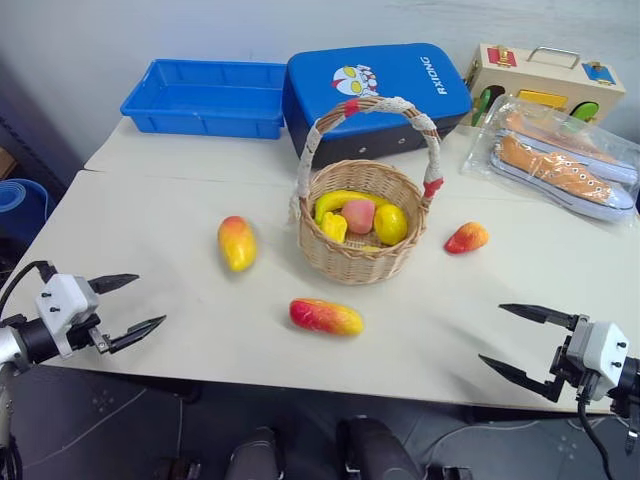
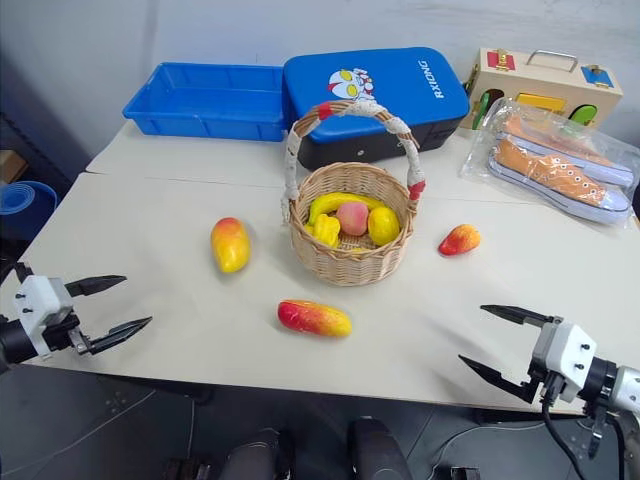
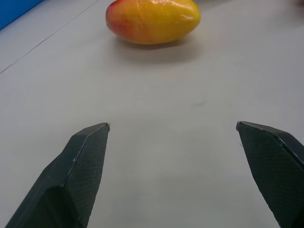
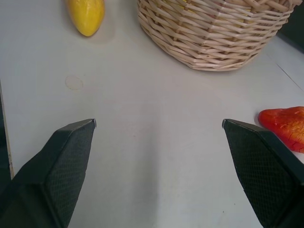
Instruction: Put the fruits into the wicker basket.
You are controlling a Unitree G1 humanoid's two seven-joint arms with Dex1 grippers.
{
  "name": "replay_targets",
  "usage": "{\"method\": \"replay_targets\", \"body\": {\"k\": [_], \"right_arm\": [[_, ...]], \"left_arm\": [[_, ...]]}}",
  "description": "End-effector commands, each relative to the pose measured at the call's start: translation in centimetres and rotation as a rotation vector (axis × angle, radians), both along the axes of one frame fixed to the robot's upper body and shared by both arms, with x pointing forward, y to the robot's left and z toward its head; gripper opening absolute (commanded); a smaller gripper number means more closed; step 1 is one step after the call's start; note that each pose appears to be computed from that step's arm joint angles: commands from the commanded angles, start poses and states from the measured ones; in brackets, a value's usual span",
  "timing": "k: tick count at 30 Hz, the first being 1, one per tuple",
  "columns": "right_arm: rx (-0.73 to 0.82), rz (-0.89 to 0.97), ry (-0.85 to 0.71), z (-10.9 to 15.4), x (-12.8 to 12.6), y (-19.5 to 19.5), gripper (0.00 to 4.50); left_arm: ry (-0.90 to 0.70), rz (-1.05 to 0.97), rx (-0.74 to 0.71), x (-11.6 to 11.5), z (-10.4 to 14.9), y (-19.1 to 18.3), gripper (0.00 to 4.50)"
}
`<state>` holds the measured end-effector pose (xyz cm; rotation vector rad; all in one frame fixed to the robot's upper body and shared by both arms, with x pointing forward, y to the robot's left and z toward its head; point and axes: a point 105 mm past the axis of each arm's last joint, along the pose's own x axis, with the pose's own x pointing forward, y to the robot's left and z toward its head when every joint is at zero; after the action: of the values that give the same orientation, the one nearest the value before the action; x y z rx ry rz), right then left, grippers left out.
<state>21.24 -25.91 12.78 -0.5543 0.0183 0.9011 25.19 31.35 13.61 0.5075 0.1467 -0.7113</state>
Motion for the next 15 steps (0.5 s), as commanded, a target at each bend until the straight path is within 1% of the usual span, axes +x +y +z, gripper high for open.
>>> {"method": "replay_targets", "body": {"k": [1,3,4,6,9,13,15], "right_arm": [[0.002,0.025,-0.008,0.3,-0.3,0.3,4.44],[0.009,0.027,-0.006,0.3,-0.1,0.5,4.44],[0.011,0.029,-0.006,0.3,-0.1,0.5,4.44],[0.012,0.030,-0.006,0.3,0.0,0.6,4.44],[0.022,0.046,-0.005,0.4,0.1,1.0,4.44],[0.057,0.012,-0.093,1.5,0.7,1.4,4.44],[0.095,0.023,-0.103,2.0,0.4,2.3,4.44]], "left_arm": [[-0.030,0.020,0.005,0.5,1.4,0.6,4.50],[-0.015,-0.004,-0.065,0.5,2.0,0.2,4.50],[0.001,-0.021,-0.075,0.4,2.1,0.0,4.50],[0.025,-0.032,-0.062,0.3,1.9,-0.1,4.50],[0.066,-0.041,-0.089,0.3,1.9,0.1,4.50],[0.060,-0.035,-0.099,0.5,2.2,0.3,4.50],[0.054,-0.030,-0.110,0.7,2.4,0.3,4.50]]}}
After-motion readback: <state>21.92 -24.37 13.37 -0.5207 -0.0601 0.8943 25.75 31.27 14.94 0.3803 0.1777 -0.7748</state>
